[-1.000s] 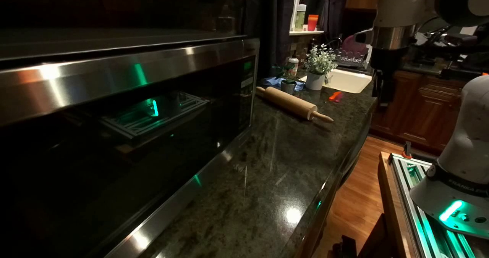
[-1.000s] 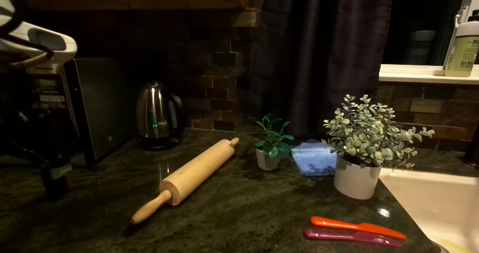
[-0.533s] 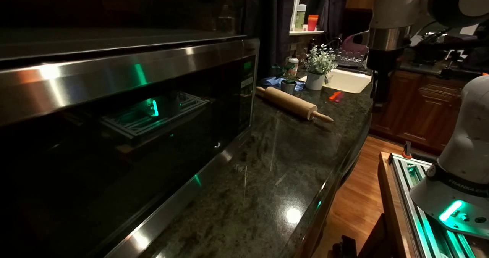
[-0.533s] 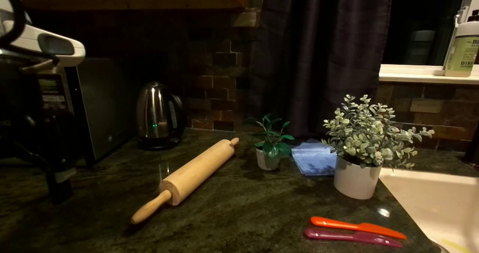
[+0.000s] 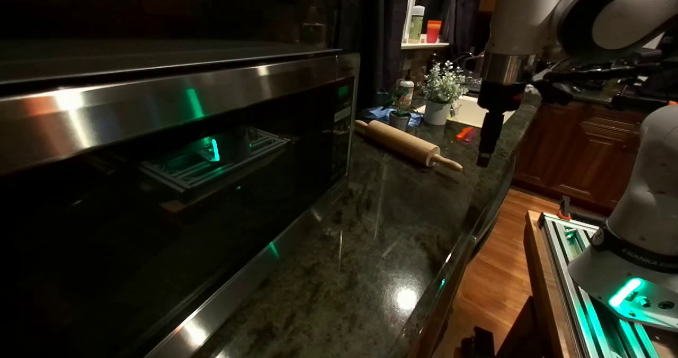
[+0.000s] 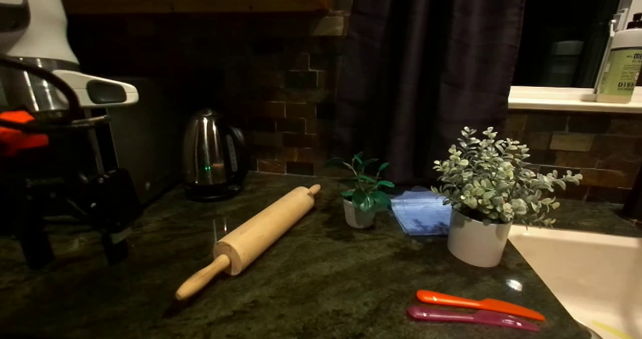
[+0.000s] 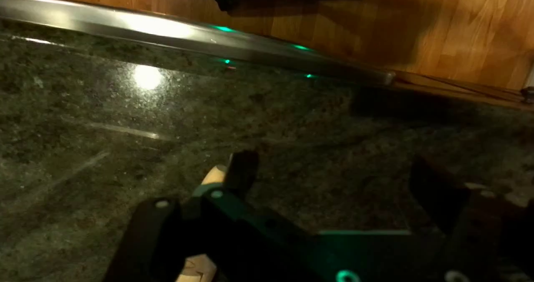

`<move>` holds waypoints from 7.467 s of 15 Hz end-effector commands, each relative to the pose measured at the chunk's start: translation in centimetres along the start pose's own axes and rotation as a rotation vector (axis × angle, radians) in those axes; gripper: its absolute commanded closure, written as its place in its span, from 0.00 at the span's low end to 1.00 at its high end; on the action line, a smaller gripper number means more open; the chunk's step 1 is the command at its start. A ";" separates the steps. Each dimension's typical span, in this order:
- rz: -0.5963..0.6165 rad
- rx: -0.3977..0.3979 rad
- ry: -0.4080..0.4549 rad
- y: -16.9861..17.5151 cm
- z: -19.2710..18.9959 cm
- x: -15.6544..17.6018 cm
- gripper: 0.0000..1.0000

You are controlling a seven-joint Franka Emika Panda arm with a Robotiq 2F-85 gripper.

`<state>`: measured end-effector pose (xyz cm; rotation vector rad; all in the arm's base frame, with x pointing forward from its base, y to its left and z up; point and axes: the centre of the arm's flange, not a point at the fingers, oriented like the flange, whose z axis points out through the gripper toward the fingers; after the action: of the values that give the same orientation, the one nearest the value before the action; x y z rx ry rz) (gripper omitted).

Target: Shift the rolling pin to the right and then to the left continuously

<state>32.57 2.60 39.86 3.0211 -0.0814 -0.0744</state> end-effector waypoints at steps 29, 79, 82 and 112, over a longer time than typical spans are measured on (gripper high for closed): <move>0.264 0.052 0.084 5.7 5.2 5.0 0.00; 0.086 0.081 0.054 1.3 8.3 7.5 0.93; 0.076 0.083 0.050 1.1 8.3 7.7 0.93; 0.697 0.286 -0.095 9.8 11.2 7.5 0.93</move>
<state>38.85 -8.83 31.79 3.0559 -1.2359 -0.0713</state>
